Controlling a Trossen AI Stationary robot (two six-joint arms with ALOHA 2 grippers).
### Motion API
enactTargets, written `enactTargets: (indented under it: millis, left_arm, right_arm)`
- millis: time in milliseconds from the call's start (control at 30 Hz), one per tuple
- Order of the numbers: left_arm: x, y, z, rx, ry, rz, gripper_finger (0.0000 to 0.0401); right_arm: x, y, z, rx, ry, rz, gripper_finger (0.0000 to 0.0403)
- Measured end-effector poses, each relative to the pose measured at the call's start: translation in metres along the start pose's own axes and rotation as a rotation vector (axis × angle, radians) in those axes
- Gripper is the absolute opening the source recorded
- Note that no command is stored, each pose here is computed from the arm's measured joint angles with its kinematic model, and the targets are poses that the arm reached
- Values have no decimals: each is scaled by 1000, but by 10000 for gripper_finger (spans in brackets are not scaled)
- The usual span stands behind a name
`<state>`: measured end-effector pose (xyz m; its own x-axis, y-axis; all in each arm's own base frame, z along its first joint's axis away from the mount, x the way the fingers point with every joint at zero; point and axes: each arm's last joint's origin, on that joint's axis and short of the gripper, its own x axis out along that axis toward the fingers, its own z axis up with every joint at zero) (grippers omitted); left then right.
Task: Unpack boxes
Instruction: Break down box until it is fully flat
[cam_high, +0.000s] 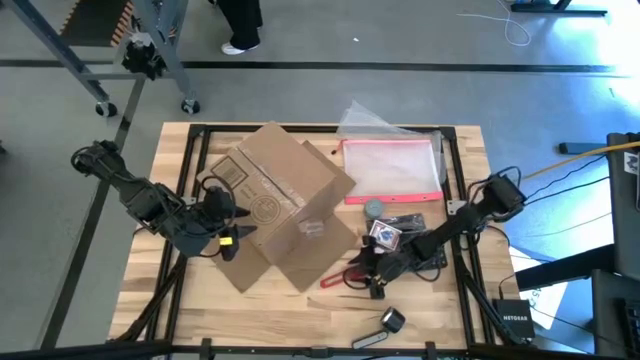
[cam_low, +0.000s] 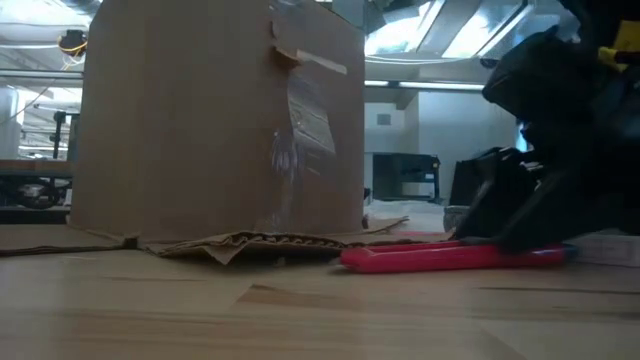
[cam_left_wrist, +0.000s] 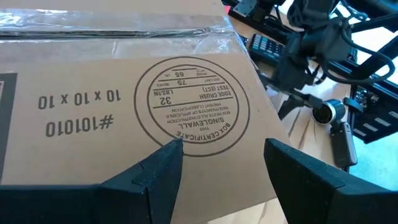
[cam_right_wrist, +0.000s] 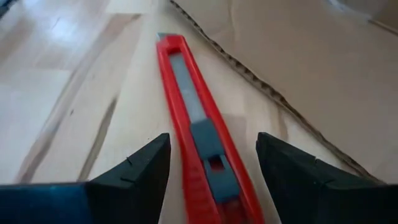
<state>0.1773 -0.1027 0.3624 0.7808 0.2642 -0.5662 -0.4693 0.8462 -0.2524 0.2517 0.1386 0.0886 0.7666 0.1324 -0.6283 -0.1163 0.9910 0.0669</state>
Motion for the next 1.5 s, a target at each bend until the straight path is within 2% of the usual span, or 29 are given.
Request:
enactTargets:
  millis: [133, 367, 667, 833, 933, 1033, 1167, 1267, 1500]
  left_arm:
    - [0, 0, 0, -11, 0, 1, 219]
    - [0, 0, 0, -10, 0, 0, 219]
    - [0, 0, 0, 1, 1, -2, 219]
    - [-1, 0, 0, 15, 1, -2, 219]
    - [0, 0, -1, 20, 3, 0, 219]
    - [1, -1, -1, 27, 4, 2, 219]
    - [3, -3, -2, 35, 7, 11, 219]
    - [3, -3, -2, 40, 6, 13, 219]
    - [3, -3, -2, 30, 7, 13, 219]
  right_arm:
    - [8, 1, -2, -32, -50, 2, 232]
    - [5, 4, -4, -35, -23, 6, 232]
    - [-27, -3, 1, 38, 133, -35, 232]
    - [-47, -9, 4, 33, 209, -58, 232]
    - [-48, -8, 7, 37, 190, -45, 232]
    - [-46, -5, 15, 24, 102, -16, 232]
    - [-35, -4, 17, -80, 28, -46, 232]
    - [-25, -9, 13, -135, 44, -55, 232]
    - [-1, -22, 5, -102, 71, 42, 232]
